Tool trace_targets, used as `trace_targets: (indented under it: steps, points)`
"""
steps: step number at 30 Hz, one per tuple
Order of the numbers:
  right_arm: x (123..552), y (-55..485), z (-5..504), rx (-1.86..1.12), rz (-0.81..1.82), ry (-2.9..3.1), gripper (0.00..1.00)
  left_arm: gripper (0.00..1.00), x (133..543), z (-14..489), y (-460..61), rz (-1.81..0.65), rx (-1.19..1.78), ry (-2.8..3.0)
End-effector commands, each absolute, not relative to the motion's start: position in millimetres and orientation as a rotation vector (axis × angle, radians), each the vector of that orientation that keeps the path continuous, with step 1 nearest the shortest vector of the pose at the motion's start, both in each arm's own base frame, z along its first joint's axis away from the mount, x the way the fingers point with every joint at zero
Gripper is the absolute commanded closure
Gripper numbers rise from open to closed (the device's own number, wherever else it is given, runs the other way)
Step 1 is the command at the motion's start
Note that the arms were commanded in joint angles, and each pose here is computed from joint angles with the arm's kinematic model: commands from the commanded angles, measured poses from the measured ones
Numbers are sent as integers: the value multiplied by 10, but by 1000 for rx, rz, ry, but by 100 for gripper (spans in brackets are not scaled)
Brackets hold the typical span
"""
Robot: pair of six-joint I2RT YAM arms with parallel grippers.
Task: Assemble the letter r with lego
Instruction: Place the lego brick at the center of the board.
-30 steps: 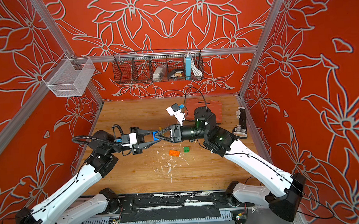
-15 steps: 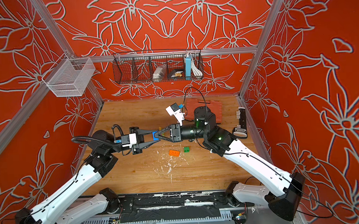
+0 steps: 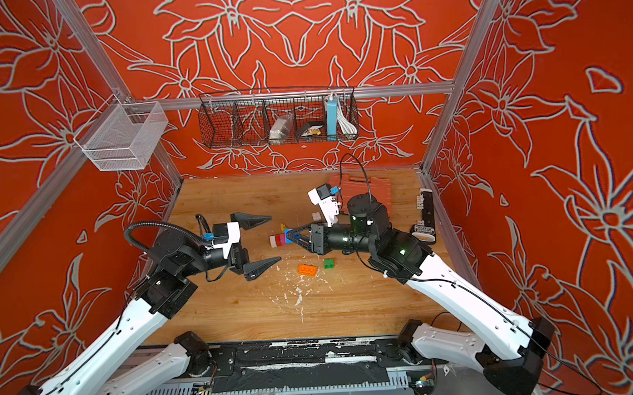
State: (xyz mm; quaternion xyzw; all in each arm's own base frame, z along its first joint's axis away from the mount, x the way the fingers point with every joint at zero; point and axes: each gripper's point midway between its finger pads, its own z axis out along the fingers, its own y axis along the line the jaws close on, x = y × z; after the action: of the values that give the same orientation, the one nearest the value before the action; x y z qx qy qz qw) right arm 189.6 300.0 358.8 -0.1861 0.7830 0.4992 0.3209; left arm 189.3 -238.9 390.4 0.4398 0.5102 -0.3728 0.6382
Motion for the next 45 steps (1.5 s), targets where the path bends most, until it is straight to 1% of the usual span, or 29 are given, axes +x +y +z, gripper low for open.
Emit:
trace_targets:
  steps: [1, 5, 8, 11, 14, 16, 19, 24, 34, 41, 45]
  points:
    - [2154, 2660, 2963, -496, 855, 2211, 100, 1, 2083, 3603, -2181, -852, 779, 1432]
    - [2200, 2535, 2383, -609, 546, 2369, 100, 1, 2333, 3212, -1911, -763, 541, 1651]
    - [2179, 2576, 2049, -715, 390, 2441, 100, 1, 2481, 3033, -1803, -775, 440, 1758]
    - [2140, 2696, 1780, -787, 326, 2496, 100, 1, 2706, 2911, -1623, -778, 262, 1883]
    - [2080, 2816, 1544, -861, 275, 2567, 100, 1, 2931, 2739, -1340, -703, 48, 2038]
    - [2051, 2892, 1413, -904, 231, 2595, 100, 1, 3000, 2671, -1185, -675, -62, 2096]
    - [2001, 3048, 1221, -966, 221, 2634, 100, 1, 3038, 2618, -933, -656, -240, 2131]
    - [1953, 3246, 942, -1061, 150, 2713, 100, 1, 2961, 2486, -534, -603, -487, 2162]
    - [2007, 3512, 563, -1126, 67, 2828, 100, 1, 2717, 2245, -294, -447, -618, 2257]
    - [2023, 3611, 414, -1154, 29, 2853, 95, 1, 2676, 2276, -266, -426, -607, 2251]
    - [2022, 3649, 360, -1169, 18, 2860, 89, 1, 2669, 2277, -268, -423, -601, 2257]
